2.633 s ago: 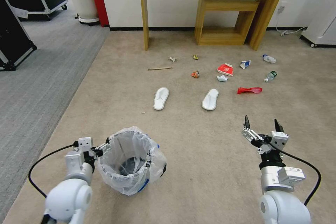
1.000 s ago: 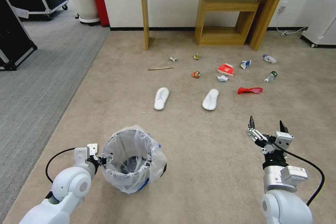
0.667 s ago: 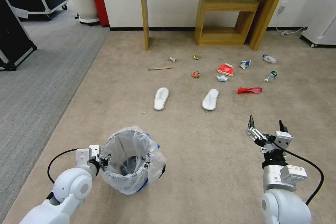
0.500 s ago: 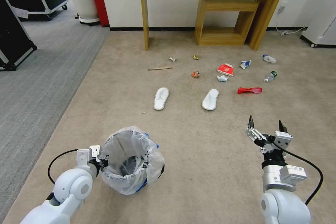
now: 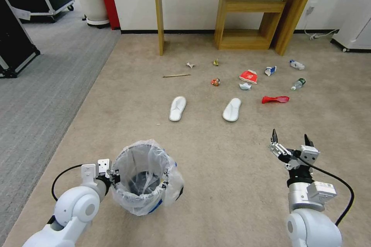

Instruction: Pick up the trash bin and place the garbage on the floor into it.

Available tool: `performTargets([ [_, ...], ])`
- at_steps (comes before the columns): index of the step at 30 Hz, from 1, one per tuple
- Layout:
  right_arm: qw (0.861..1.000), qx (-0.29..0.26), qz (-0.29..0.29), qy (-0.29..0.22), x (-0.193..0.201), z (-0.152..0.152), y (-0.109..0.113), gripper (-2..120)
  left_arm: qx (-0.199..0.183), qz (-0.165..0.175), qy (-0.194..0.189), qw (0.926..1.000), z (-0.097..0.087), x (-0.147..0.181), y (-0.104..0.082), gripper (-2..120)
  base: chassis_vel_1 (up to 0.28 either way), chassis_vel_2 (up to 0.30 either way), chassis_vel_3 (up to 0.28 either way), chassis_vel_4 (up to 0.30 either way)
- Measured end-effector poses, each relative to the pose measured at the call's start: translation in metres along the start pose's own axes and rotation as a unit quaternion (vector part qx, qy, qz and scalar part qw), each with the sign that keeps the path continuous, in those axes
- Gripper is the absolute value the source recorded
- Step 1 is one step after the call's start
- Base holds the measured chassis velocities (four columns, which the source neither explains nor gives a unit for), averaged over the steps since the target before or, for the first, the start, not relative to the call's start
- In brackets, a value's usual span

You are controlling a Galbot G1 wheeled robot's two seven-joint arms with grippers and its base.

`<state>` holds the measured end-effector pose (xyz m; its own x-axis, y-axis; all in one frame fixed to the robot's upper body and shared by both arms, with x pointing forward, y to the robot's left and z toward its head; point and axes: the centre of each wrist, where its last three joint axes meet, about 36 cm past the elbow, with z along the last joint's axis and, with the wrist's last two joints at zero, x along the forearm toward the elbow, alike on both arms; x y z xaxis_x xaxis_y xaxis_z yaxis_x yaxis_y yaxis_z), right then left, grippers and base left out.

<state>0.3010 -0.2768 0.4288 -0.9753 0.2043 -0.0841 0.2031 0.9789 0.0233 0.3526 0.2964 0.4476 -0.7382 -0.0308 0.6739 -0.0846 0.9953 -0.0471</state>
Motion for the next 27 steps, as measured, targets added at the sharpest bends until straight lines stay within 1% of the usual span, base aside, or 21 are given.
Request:
performTargets([
  [2,1.0,0.0,-0.002,0.003,0.001,0.0,0.001,100,0.018,0.006,-0.013,0.9997,-0.007,0.009,0.002,0,0.0,0.0,0.0,0.0],
  [4,1.0,0.001,-0.003,0.004,0.002,-0.001,0.0,100,0.027,0.008,-0.019,0.9994,-0.01,0.013,0.002,0,0.0,0.0,0.0,0.0],
  [5,1.0,0.003,-0.005,0.005,0.004,-0.002,-0.001,100,0.041,0.009,-0.028,0.9987,-0.014,0.02,0.004,0,0.0,0.0,0.0,0.0],
  [6,1.0,0.005,-0.007,0.005,0.006,-0.003,-0.003,100,0.048,0.012,-0.035,0.9982,-0.017,0.03,0.005,0,0.0,0.0,0.0,0.0],
  [7,1.0,0.005,-0.007,0.005,0.006,-0.003,-0.003,100,0.048,0.012,-0.035,0.9982,-0.017,0.03,0.005,0,0.0,0.0,0.0,0.0],
  [9,1.0,0.006,-0.008,0.005,0.007,-0.003,-0.005,100,0.045,0.015,-0.043,0.998,-0.018,0.041,0.006,0,0.0,0.0,0.0,0.0],
  [14,1.0,0.003,-0.007,0.002,0.008,-0.005,-0.008,100,0.038,0.017,-0.054,0.9977,-0.021,0.057,0.007,0,0.0,0.0,0.0,0.0],
  [21,1.0,-0.002,-0.004,-0.004,0.007,-0.01,-0.013,100,0.034,0.009,-0.058,0.9977,-0.023,0.064,0.014,0,0.0,0.0,0.0,0.0],
  [27,1.0,-0.002,0.0,-0.005,0.007,-0.011,-0.014,100,0.029,0.012,-0.056,0.9979,-0.022,0.065,0.013,0,0.0,0.0,0.0,0.0],
])
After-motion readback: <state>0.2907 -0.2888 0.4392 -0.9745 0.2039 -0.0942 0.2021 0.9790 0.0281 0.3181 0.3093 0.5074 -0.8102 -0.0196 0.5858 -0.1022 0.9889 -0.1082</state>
